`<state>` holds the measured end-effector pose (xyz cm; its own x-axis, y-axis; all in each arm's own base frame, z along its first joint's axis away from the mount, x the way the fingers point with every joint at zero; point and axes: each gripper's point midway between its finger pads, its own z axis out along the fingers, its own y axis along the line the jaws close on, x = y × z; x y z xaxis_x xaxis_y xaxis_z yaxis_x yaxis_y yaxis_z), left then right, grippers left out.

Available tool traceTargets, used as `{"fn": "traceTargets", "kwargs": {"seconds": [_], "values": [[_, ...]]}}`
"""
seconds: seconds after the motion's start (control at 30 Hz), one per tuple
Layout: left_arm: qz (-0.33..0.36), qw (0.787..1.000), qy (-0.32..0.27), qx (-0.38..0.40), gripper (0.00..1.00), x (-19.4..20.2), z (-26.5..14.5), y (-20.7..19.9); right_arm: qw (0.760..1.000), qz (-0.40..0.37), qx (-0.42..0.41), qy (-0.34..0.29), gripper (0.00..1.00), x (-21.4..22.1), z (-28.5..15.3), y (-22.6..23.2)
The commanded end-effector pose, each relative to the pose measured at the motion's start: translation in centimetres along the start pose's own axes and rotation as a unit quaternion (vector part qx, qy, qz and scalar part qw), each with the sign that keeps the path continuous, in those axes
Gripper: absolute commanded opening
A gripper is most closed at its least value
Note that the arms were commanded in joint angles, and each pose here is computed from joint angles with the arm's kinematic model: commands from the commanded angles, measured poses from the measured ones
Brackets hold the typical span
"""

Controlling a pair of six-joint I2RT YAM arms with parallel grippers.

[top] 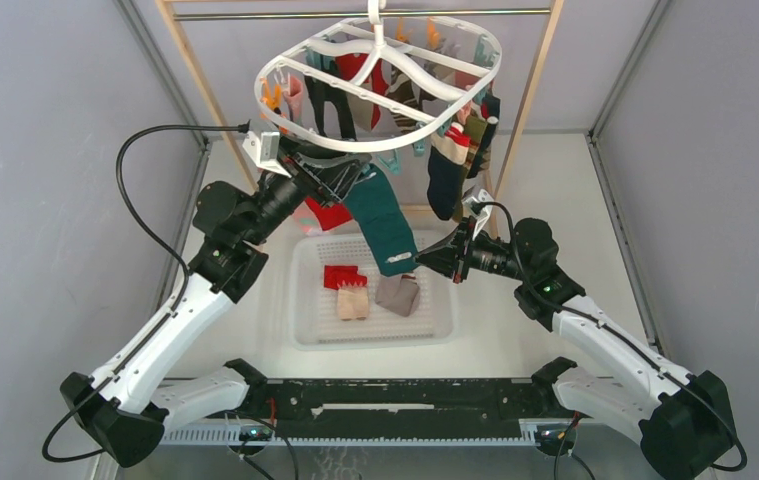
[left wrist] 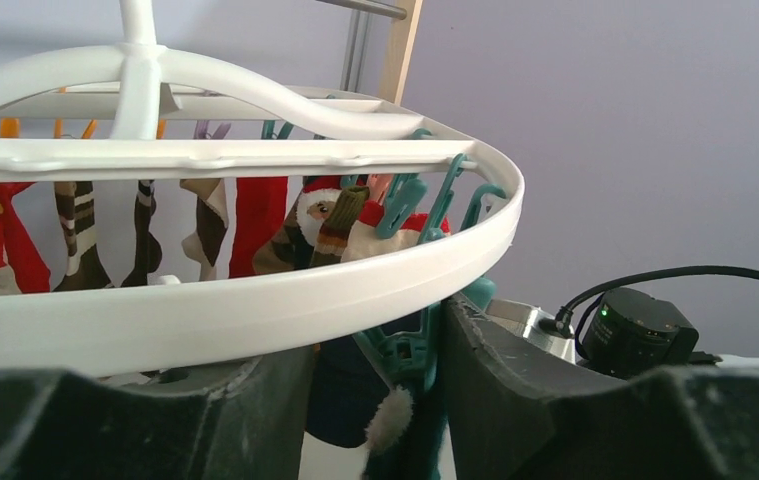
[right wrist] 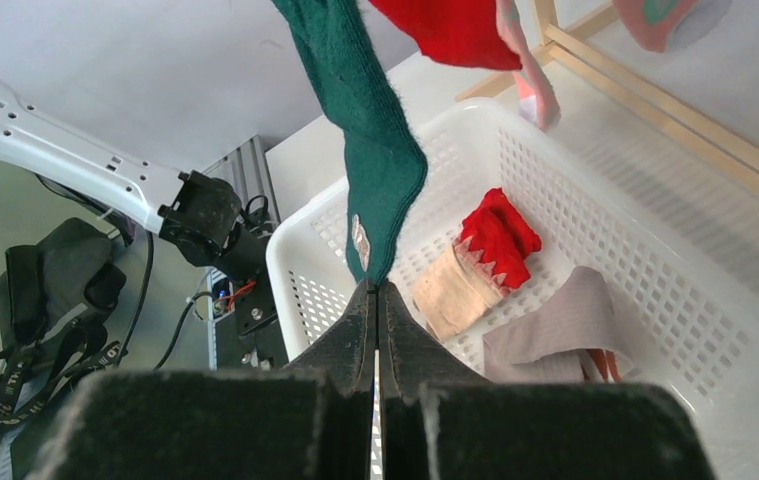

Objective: Remove the socks clipped to the hanger
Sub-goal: Remove the sock from the hanger.

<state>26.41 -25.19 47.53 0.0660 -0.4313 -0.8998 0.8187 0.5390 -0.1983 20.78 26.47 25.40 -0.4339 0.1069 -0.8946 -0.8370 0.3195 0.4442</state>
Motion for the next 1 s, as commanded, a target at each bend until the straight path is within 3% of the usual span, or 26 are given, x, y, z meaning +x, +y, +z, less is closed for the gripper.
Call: {"fn": "traceTargets", "kwargs": {"seconds": [0.0,0.2,0.4,0.57,0.8,0.87,0.97], "values": [[0.005,0.999,-0.035,0.008,0.49,-2.2,0.2,-0.4,1.0,-0.026,-0.007,-0.015,0.0,-1.3,-0.1,0.4],[0.0,0.999,-0.031,0.01,0.41,-1.8,0.3,-0.4,1.0,-0.027,-0.006,-0.013,0.0,-1.2,-0.1,0.4],[-0.003,1.0,-0.023,0.016,0.18,-1.3,0.5,-0.5,1.0,-0.028,-0.005,-0.011,0.0,-1.1,-0.2,0.3],[-0.004,1.0,-0.018,0.018,0.07,-0.9,0.5,-0.4,1.0,-0.028,-0.002,-0.01,0.0,-1.1,-0.3,0.2],[-0.004,1.0,-0.011,0.01,0.1,-0.5,0.2,-0.2,1.0,-0.027,-0.004,-0.008,0.0,-1.0,-0.4,0.4],[-0.006,1.0,-0.007,0.001,0.16,-0.1,0.0,0.1,1.0,-0.029,-0.005,-0.009,0.0,-1.1,-0.5,0.5],[-0.009,1.0,0.002,-0.008,0.34,0.6,-0.5,0.4,1.0,-0.028,-0.007,-0.01,0.0,-1.2,-0.6,0.7]]}}
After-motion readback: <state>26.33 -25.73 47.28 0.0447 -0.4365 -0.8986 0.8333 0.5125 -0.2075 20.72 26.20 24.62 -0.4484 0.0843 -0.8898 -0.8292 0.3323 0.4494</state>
